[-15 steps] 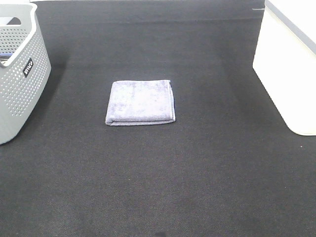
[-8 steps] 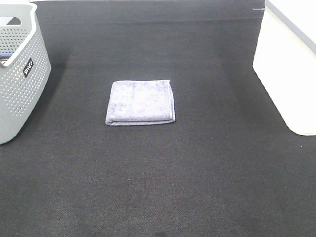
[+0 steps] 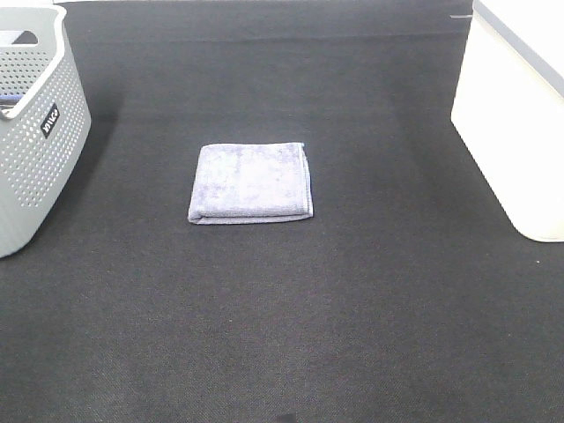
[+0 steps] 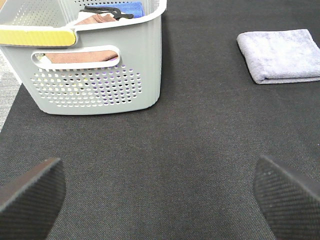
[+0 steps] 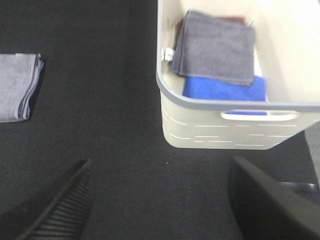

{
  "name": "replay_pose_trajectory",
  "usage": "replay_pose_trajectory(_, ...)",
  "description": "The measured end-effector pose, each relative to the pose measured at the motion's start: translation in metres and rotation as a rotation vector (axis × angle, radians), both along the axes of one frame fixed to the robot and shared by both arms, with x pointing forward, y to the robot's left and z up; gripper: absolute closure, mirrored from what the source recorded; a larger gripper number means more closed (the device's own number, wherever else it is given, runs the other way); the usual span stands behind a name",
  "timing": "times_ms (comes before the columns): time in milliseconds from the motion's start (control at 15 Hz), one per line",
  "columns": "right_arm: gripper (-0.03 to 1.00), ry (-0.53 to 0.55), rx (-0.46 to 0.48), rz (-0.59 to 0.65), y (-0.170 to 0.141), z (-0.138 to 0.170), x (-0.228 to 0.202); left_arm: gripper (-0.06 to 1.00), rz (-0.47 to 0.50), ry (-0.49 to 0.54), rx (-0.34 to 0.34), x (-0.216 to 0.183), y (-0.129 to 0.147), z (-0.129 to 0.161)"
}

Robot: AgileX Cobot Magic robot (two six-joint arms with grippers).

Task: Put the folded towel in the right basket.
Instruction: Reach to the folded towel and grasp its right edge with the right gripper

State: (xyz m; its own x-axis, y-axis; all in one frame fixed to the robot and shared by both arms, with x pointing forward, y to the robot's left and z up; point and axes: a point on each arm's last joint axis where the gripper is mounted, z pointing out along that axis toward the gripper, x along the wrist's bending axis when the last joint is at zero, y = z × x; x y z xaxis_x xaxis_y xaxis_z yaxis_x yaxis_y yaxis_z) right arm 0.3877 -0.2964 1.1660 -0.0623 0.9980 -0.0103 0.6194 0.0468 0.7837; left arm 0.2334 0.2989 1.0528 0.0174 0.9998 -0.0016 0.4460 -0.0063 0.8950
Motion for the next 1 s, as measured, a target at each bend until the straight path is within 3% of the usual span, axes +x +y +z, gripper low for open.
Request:
replay_pose_trajectory(267, 0.26, 0.226, 0.001, 0.024, -0.001, 0.007, 0.098, -0.03, 0.0, 0.0, 0.0, 0.0, 0.0, 0.0)
replay_pose_trajectory(533, 0.26, 0.242, 0.035, 0.084, 0.004, 0.011, 0.175, -0.03, 0.0, 0.0, 0.0, 0.0, 0.0, 0.0)
replay_pose_trajectory(667, 0.26, 0.318, 0.09, 0.154, 0.011, -0.006, 0.217, -0.03, 0.0, 0.0, 0.0, 0.0, 0.0, 0.0)
replay_pose_trajectory(800, 0.26, 0.363, 0.077, 0.215, 0.03, -0.02, 0.242, -0.03, 0.0, 0.0, 0.0, 0.0, 0.0, 0.0)
replay_pose_trajectory(1000, 0.26, 0.393, 0.04, 0.341, 0.082, -0.04, 0.264, -0.03, 0.0, 0.0, 0.0, 0.0, 0.0, 0.0)
